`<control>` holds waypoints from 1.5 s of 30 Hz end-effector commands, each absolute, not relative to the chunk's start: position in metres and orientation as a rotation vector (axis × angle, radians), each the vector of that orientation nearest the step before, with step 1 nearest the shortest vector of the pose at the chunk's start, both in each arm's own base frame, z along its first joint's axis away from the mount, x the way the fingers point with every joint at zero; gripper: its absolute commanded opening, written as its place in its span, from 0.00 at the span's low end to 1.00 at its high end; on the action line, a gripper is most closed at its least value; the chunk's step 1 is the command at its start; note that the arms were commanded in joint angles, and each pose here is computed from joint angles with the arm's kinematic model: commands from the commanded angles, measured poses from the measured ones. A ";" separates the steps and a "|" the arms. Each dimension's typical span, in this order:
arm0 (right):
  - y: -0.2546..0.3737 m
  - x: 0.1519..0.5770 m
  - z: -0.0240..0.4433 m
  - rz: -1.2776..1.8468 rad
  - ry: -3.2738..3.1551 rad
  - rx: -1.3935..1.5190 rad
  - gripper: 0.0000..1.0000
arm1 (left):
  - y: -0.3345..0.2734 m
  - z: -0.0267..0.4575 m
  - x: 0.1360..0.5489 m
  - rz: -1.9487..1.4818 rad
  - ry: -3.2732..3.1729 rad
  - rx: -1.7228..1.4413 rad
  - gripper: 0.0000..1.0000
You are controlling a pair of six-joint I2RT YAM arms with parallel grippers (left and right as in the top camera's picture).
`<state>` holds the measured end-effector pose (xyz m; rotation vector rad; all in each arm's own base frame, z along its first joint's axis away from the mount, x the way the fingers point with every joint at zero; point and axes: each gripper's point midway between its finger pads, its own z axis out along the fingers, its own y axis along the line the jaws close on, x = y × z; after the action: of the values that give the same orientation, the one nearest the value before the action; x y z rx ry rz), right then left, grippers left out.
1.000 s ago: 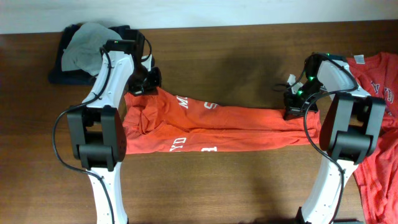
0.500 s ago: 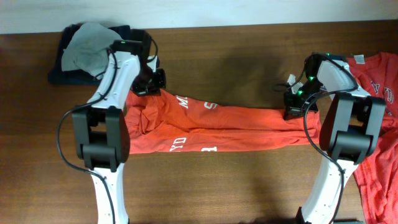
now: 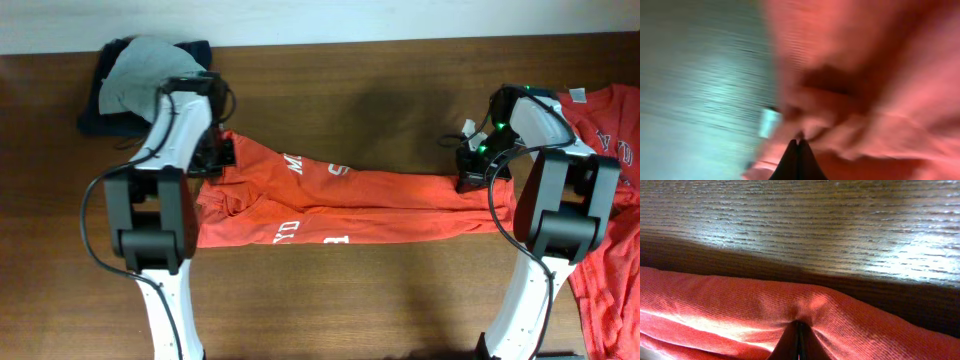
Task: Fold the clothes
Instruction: 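Lower the folded edge onto the shirt and open both grippers, then lift both grippers away from the folded strip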
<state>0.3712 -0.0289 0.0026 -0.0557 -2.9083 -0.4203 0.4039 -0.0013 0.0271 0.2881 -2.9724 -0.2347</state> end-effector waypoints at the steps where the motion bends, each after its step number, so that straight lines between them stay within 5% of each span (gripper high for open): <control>1: -0.027 0.369 0.002 -0.388 -2.910 -0.032 0.04 | 0.021 0.032 0.404 -0.294 -2.970 0.375 0.00; 9: -0.027 0.368 0.002 -0.389 -2.909 -0.033 0.04 | 0.017 0.046 0.414 -0.235 -3.017 0.398 0.00; 21: -0.021 0.396 0.061 -0.487 -3.020 -0.029 0.04 | 0.013 0.178 0.457 -0.149 -3.378 0.484 0.01; 28: -0.058 0.398 0.143 -0.434 -3.202 -0.123 0.10 | 0.022 0.178 0.460 -0.228 -3.388 0.497 0.25; 29: -0.076 0.390 0.151 -0.388 -3.214 -0.185 0.12 | 0.024 0.180 0.463 -0.249 -3.399 0.505 0.39; 32: -0.102 0.375 0.154 -0.362 -3.190 -0.294 0.17 | 0.025 0.182 0.469 -0.249 -3.424 0.516 0.57; 35: -0.122 0.362 0.150 -0.372 -3.153 -0.398 0.41 | 0.025 0.184 0.475 -0.242 -3.450 0.526 0.96; 39: -0.143 0.349 0.145 -0.372 -3.124 -0.499 0.60 | 0.025 0.185 0.478 -0.240 -3.462 0.530 0.99; 45: -0.144 0.336 0.131 -0.402 -3.064 -0.535 0.64 | 0.025 0.185 0.478 -0.240 -3.462 0.530 0.99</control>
<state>0.3428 -0.1501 0.1393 -0.5430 -3.1025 -0.3876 0.4766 0.0224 0.1863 0.5273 -3.4645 -0.2144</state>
